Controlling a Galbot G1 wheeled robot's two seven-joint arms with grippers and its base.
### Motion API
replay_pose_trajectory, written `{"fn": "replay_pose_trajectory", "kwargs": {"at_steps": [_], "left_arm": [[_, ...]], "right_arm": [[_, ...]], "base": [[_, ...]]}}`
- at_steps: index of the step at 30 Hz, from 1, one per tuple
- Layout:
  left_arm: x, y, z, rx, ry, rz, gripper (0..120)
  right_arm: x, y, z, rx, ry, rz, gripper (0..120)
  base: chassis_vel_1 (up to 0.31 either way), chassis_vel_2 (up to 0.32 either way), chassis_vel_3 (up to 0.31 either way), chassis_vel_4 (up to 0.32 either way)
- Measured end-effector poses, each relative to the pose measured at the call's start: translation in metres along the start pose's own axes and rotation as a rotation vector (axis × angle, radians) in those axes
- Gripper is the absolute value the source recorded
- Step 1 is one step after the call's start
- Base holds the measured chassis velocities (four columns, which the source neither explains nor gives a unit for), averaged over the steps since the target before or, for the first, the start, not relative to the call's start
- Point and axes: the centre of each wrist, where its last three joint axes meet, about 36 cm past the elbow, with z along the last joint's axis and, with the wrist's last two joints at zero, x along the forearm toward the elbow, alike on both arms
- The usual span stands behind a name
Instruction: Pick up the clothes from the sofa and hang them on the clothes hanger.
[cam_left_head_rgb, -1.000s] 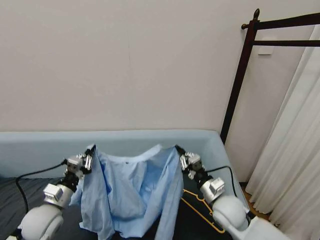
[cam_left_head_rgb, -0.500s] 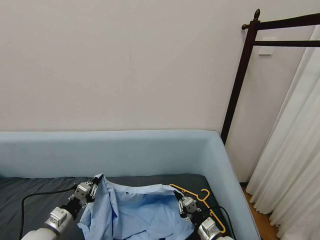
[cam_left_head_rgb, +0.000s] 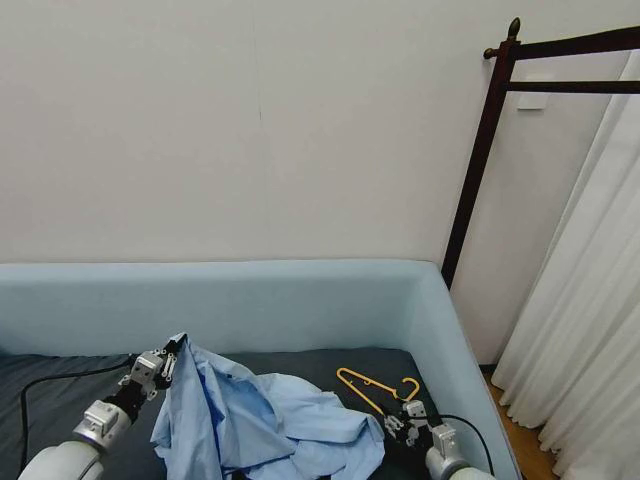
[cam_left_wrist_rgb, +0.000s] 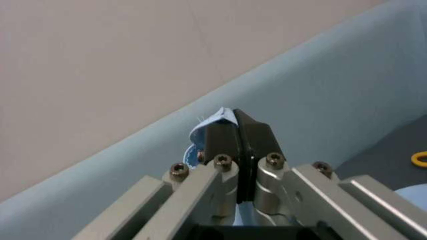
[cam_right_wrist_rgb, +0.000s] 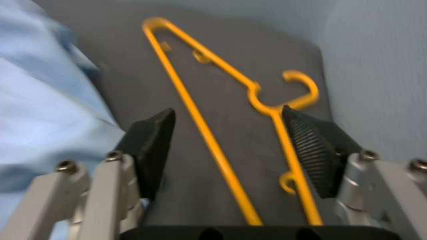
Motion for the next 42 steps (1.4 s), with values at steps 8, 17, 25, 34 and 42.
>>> {"fn": "replay_pose_trajectory", "kwargs": {"at_steps": [8, 17, 25, 34, 42], "left_arm": [[-0.006, -0.006, -0.001, 0.011, -0.016, 0.005, 0], [-0.003, -0.016, 0.001, 0.022, -0.019, 0.021, 0], [-0.003, -0.013, 0.001, 0.015, -0.021, 0.021, 0], [-0.009, -0.014, 0.003, 0.018, -0.023, 0.016, 0], [-0.009, -0.014, 0.0, 0.016, -0.029, 0.004, 0]], "right_arm": [[-0.048, -0.031, -0.011, 0.042, 0.079, -0.015, 95], [-0.093, -0.07, -0.021, 0.016, 0.094, -0.026, 100], [-0.11, -0.096, 0.006, -0.065, 0.185, -0.019, 98], [-0.108, -0.099, 0.013, -0.04, 0.207, -0.048, 74], [-0.108, -0.094, 0.022, -0.012, 0.235, -0.046, 43]], "base": [[0.0, 0.0, 0.0, 0.0], [0.0, 0.0, 0.0, 0.0], [0.0, 0.0, 0.0, 0.0], [0.0, 0.0, 0.0, 0.0], [0.0, 0.0, 0.0, 0.0]]}}
